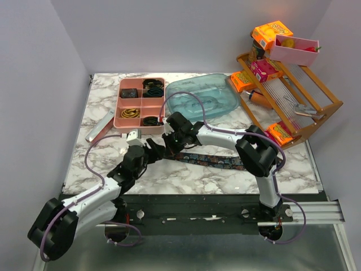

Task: Roll the ties
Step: Roll the tie at the center of the board.

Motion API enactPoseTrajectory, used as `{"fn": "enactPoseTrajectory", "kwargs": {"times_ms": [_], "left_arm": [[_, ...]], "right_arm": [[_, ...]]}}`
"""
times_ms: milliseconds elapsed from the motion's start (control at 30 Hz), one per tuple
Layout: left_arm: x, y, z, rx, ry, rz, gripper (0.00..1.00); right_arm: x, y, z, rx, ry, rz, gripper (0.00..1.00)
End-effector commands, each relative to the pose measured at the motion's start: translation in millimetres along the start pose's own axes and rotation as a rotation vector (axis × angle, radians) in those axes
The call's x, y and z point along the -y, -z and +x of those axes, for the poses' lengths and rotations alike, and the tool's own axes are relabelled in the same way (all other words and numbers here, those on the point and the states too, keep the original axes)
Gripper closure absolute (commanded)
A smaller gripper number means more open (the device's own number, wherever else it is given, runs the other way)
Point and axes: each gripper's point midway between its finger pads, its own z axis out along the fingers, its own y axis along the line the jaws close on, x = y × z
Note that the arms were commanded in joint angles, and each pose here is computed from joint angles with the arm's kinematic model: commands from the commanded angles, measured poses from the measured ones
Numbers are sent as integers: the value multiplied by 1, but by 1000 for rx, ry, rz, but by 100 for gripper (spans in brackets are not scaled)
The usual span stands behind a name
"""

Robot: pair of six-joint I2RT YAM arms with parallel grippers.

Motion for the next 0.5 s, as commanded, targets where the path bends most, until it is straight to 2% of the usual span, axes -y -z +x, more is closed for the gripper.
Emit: {"fn": "enactPoseTrajectory", "kwargs": {"times_ms": [0, 333, 433, 467], "left_arm": [[-21, -1, 4, -28, 119, -37, 25], [-8, -24, 23, -120, 250, 126, 25], [-8, -29, 27, -128, 256, 139, 30], [-9, -30, 29, -129, 261, 140, 34]], "right_arm": [[1, 1, 10, -38, -5, 5, 99], [1, 1, 9, -36, -14, -6, 99], [2, 1, 7, -33, -17, -11, 99], [1, 1, 7, -34, -17, -14, 99]]}}
